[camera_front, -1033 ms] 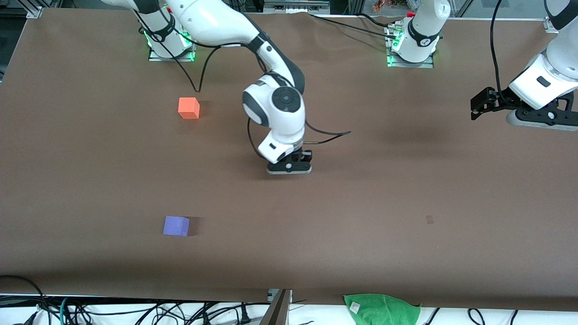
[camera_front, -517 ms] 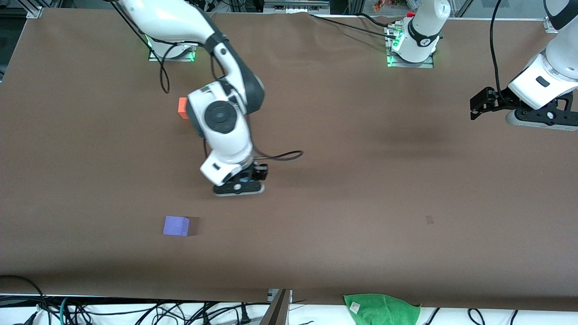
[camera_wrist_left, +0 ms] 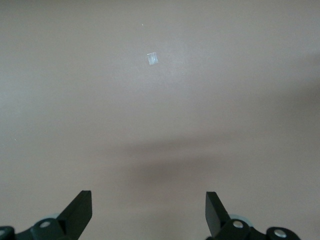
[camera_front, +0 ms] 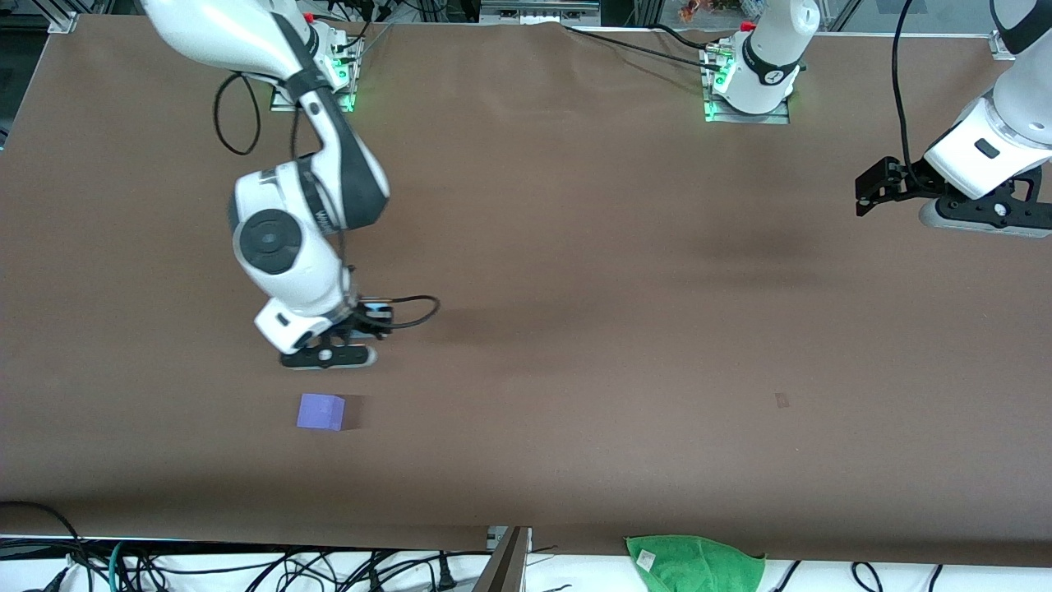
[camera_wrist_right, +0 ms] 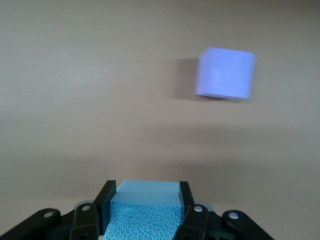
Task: Place blue block between orange and purple blocks
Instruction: 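Carry the blue cube with the right gripper toward the orange cube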
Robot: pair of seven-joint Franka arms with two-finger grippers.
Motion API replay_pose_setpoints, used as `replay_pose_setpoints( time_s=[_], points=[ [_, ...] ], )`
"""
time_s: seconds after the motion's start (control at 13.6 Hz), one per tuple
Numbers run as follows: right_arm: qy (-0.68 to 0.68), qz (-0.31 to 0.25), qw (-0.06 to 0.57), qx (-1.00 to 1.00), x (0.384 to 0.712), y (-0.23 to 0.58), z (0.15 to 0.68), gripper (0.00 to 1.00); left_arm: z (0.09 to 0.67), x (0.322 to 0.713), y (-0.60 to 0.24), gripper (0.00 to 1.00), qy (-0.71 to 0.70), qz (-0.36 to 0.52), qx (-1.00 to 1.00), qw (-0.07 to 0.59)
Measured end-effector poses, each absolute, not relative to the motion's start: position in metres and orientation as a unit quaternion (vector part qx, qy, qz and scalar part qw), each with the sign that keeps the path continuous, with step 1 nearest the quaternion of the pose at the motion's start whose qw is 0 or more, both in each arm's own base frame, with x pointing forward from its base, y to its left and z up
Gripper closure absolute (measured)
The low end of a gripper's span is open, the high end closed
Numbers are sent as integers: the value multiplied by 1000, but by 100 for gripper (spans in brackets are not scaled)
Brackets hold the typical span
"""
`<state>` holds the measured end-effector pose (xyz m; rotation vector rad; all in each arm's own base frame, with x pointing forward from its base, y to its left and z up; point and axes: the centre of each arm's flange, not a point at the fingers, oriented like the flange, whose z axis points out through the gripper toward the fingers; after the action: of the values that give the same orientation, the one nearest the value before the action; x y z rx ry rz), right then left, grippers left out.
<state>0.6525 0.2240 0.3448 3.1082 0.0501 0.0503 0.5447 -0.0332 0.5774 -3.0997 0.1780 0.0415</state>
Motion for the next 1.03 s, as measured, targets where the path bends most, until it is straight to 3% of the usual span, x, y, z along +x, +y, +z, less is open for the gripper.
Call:
replay_pose_setpoints(
  time_s=[0.44,0.66,1.03],
  points=[
    [-28,2,6,1000,629,161,310,44,579,545,-35,0,59,12,-998,18],
    [-33,8,5,999,604,149,281,54,579,545,-35,0,60,12,-998,18],
    [-36,21,-1,999,578,133,254,54,582,545,-41,0,66,9,-998,18]
  ],
)
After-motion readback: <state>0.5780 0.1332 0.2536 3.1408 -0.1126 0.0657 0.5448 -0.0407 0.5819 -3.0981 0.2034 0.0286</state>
